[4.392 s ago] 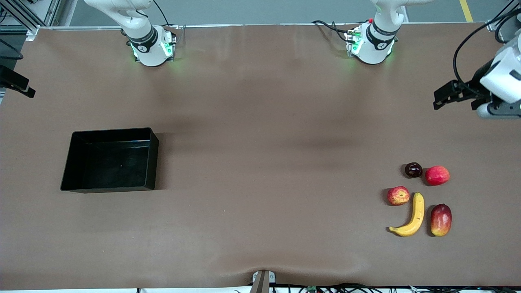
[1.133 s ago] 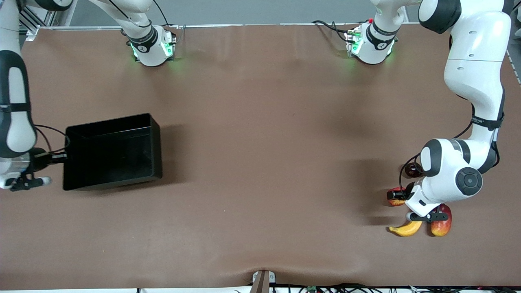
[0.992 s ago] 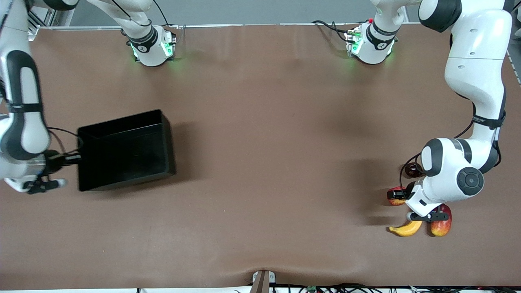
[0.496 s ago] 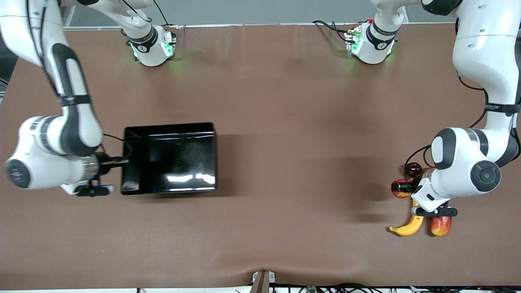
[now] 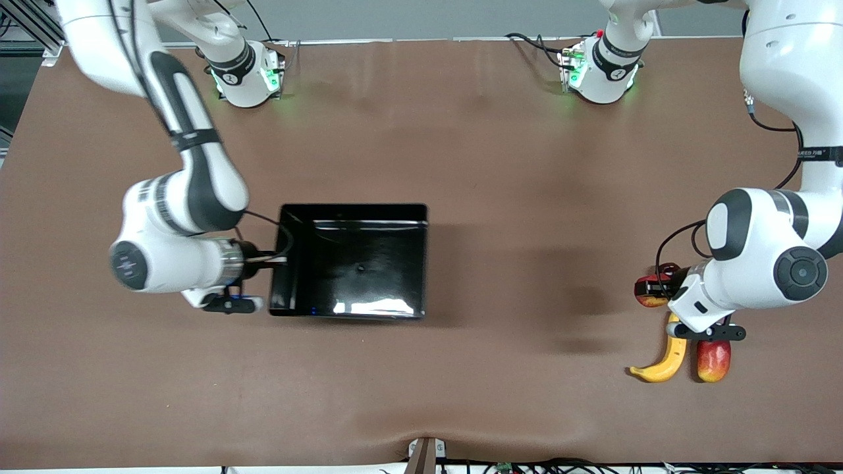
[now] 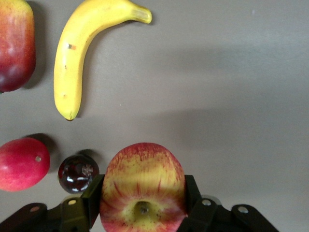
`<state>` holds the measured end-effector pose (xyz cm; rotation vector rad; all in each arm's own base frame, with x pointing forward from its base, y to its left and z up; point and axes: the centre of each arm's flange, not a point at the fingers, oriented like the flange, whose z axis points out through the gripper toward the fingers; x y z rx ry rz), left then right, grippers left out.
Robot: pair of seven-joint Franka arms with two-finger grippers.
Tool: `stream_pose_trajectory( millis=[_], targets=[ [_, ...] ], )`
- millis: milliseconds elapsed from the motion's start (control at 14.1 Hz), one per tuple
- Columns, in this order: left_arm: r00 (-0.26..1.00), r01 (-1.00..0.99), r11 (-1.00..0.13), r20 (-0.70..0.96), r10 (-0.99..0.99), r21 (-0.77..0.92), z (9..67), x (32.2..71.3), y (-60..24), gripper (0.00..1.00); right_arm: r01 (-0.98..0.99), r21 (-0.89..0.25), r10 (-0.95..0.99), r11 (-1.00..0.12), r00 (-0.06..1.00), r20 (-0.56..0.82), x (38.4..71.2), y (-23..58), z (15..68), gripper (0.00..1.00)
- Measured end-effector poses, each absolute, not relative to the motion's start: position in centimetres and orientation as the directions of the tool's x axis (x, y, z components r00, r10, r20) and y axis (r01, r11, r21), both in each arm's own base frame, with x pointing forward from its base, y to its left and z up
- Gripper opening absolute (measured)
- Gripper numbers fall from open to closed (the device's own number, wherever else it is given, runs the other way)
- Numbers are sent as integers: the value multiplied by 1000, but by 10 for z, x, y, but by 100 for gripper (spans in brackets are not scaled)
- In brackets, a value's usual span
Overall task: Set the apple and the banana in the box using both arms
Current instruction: 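Drag the black box toward the fruit while the left gripper lifts the apple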
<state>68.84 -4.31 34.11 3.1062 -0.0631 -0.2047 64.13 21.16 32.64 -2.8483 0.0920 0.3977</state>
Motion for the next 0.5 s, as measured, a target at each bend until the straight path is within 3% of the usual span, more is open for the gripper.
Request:
stream_pose_trajectory(
  millis=[496],
  targets=[
    [991, 34, -999, -129, 29, 40, 409, 664, -113, 70, -143, -213, -101, -967, 975, -197, 611, 340, 258, 6]
  ],
)
